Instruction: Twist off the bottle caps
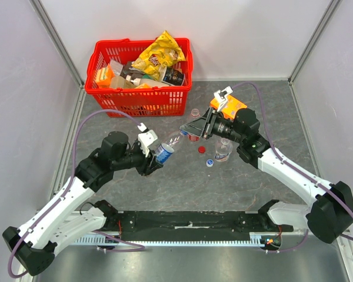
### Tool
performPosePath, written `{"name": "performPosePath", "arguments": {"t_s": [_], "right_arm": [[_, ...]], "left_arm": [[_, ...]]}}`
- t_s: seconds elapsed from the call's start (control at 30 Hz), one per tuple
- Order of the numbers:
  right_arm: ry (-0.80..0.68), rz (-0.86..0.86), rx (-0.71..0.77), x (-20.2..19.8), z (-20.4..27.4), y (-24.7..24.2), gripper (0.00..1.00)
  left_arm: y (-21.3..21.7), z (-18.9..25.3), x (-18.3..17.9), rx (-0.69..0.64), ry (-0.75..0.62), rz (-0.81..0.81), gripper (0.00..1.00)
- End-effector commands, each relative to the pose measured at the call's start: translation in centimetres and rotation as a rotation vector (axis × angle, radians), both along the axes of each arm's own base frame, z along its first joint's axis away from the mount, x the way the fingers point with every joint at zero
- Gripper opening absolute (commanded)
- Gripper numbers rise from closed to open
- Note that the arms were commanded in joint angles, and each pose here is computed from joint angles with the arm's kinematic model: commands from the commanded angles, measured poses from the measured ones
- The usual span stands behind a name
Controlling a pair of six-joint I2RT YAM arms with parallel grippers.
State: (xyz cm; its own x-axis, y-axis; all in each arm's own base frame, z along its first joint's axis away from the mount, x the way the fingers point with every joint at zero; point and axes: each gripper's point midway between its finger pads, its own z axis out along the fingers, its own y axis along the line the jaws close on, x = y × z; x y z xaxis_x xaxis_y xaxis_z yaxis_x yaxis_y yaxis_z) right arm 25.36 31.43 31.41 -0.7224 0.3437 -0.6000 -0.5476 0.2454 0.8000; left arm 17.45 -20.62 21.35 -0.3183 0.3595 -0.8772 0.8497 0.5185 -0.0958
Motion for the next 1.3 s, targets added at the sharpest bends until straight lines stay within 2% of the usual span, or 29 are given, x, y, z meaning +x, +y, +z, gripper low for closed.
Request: {"name": "performPosePath", "arguments": {"t_s": [0.0,0.2,0.57,0.97,1.1,1.27], "right_arm": [[-0.118,0.052,0.028,-1.2,1.8,0.2,0.0],[-0.199,0.09,0.022,-2.0,2.3,0.1,0.0],[-0.408,0.179,0.02,-4.9,4.8,-0.7,0.0],[-0.734,0.346,0.08,-11.0,8.2,-2.6,0.0],[-0.798,0.385,0.092,-12.4,8.8,-3.2,0.0],[-0.897,0.442,0.163,-15.1,9.8,-3.9,0.0]], "left_arm": [[-1.1,1.4,-0.1,-0.049,-0.031,-0.054,0.43],[-1.7,1.8,-1.0,-0.071,-0.01,-0.113,0.43],[-3.0,4.4,-5.2,-0.193,0.024,-0.326,0.43],[-4.0,8.1,-11.1,-0.357,0.183,-0.65,0.43],[-3.9,9.4,-12.8,-0.413,0.247,-0.754,0.43],[-4.0,10.7,-13.4,-0.456,0.256,-0.816,0.43]]}}
